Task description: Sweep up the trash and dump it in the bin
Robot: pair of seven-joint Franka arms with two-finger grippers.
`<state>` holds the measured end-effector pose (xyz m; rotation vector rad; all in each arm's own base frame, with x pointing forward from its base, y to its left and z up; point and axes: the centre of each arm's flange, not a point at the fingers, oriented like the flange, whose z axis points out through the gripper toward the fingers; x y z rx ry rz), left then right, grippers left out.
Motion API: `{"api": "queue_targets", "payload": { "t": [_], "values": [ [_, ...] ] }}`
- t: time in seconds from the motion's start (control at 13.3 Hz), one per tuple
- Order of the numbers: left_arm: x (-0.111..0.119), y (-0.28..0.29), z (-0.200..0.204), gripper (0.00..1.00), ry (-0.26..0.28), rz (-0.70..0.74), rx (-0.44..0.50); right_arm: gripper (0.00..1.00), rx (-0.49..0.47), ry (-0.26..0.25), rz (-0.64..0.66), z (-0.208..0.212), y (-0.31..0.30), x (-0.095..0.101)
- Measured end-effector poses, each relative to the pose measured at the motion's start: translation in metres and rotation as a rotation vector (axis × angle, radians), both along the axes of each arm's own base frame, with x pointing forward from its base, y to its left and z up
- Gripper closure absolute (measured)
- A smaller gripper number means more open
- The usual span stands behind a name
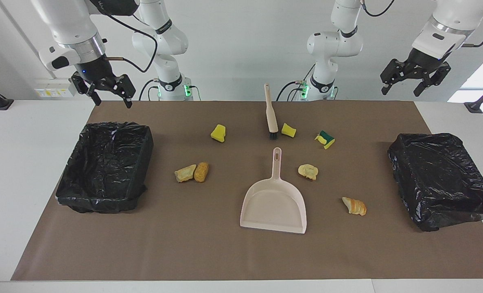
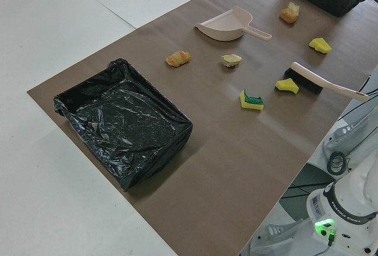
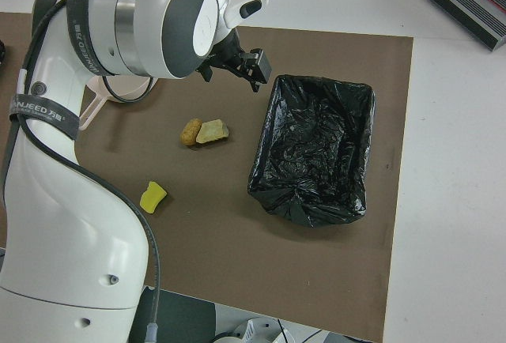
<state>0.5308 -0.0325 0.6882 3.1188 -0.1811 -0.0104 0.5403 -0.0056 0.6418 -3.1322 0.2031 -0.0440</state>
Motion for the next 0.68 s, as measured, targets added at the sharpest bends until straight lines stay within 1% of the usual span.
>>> {"api": "queue_targets", "payload": {
  "t": [0.68],
  "values": [
    [0.0, 0.0, 0.0, 0.0, 0.0, 0.0, 0.0, 0.0, -0.001, -0.001, 0.013, 0.0008, 0.007, 0.0]
  ]
}}
